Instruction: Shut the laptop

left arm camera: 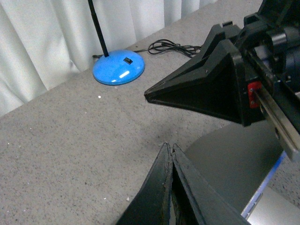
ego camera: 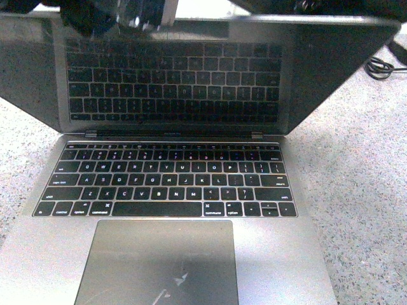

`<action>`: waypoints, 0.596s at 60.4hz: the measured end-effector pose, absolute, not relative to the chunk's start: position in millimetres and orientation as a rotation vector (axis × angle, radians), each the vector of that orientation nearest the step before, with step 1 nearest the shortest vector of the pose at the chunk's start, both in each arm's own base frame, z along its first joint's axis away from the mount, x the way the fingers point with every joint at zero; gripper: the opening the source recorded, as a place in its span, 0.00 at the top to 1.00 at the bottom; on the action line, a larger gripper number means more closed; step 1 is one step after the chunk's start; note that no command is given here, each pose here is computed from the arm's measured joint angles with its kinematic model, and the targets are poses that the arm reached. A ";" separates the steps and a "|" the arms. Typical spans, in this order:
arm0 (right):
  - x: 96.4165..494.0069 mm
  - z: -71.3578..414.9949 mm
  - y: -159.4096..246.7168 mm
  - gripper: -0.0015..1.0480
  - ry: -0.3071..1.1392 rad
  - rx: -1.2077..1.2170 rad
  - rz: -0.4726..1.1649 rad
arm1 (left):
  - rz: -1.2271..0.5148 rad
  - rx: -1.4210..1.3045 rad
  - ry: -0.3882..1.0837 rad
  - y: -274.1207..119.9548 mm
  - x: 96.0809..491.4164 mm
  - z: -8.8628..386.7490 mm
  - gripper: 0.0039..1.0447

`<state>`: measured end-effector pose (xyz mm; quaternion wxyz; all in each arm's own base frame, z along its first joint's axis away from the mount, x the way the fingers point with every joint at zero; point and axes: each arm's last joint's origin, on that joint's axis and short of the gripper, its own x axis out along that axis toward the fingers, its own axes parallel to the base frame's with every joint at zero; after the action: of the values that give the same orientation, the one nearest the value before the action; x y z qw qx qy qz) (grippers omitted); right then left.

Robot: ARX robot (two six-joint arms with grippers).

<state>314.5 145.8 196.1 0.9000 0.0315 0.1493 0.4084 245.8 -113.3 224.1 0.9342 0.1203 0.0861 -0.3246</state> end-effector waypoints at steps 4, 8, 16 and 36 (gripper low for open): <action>302.3 186.4 152.8 0.99 0.315 0.130 0.838 | -0.670 0.250 0.184 -112.1 239.6 219.9 0.96; 287.3 175.1 159.0 0.99 0.329 0.203 0.830 | -0.667 0.258 0.198 -110.6 233.9 214.2 0.96; 258.9 154.0 166.9 0.99 0.381 0.280 0.835 | -0.677 0.269 0.231 -110.1 220.6 203.1 0.96; 235.9 130.1 144.5 0.99 0.432 0.308 0.695 | -0.695 0.326 0.299 -117.9 192.9 173.4 0.96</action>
<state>235.9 144.5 130.1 0.9060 0.1491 0.2090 0.3367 192.9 -117.9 173.4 0.9163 0.1584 0.1454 -0.3378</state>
